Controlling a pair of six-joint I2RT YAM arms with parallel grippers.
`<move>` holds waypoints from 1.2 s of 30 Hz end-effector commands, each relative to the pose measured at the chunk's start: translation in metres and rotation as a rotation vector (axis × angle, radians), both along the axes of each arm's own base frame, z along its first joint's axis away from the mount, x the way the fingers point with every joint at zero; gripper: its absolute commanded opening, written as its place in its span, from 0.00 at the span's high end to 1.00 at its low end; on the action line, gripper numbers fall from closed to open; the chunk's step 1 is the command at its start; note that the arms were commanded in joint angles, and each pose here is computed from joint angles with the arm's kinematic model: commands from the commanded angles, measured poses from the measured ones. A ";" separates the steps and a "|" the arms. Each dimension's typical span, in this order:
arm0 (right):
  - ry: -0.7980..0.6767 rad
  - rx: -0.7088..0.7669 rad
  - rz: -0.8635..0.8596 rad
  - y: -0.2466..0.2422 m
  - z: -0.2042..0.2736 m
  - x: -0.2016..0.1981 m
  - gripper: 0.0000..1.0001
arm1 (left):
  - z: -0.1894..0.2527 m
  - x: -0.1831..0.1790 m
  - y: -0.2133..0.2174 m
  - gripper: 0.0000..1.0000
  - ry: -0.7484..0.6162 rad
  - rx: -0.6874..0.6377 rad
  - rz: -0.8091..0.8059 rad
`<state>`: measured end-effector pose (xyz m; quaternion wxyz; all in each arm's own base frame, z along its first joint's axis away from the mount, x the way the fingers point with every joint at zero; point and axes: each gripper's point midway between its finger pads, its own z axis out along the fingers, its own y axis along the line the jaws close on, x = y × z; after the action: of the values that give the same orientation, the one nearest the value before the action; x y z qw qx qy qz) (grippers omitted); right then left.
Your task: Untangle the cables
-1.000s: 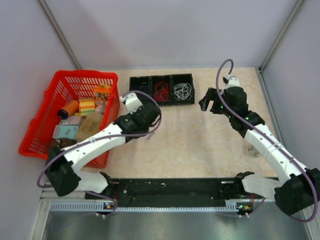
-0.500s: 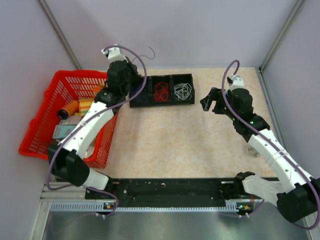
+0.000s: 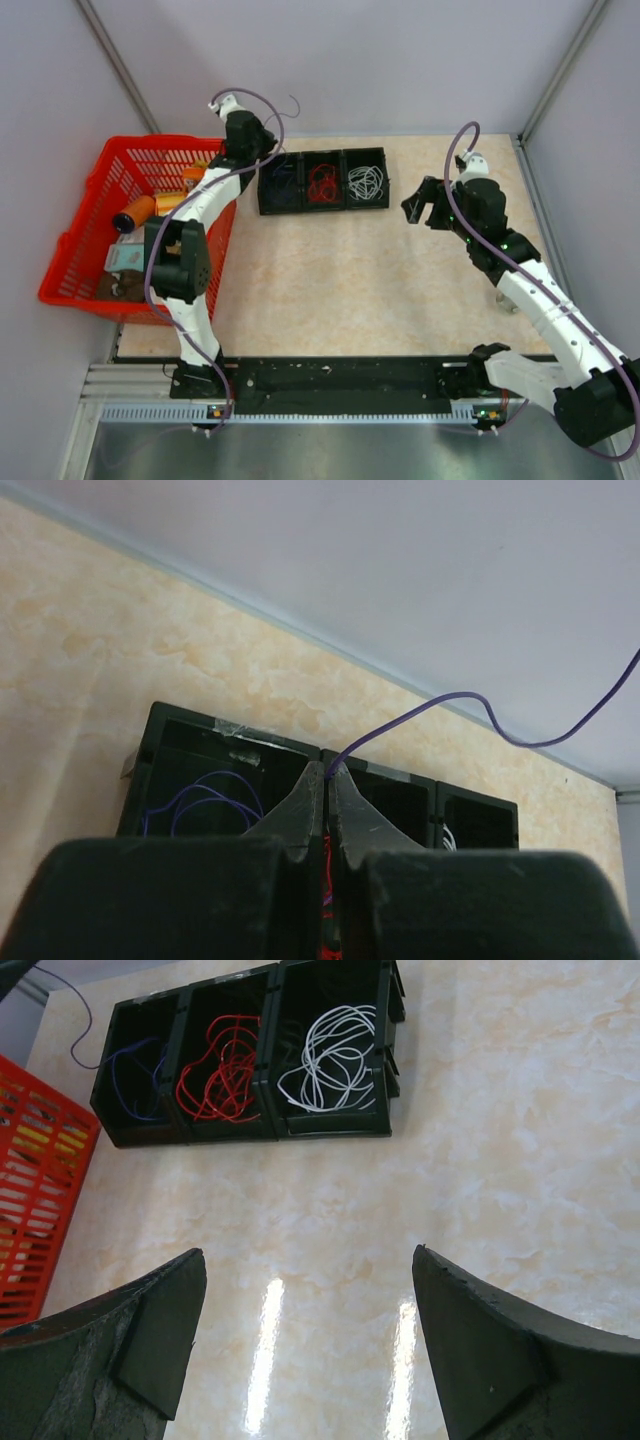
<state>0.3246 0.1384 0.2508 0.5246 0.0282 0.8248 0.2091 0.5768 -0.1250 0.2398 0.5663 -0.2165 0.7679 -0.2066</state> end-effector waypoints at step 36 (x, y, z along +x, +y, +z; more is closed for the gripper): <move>-0.042 0.064 0.037 0.005 0.013 -0.009 0.18 | -0.107 -0.047 0.024 0.74 0.303 0.356 0.335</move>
<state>0.3131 0.1440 0.2494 0.5177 0.0234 0.8224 0.2346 0.5313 -0.0998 0.1204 0.4823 -0.2993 0.8230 0.0233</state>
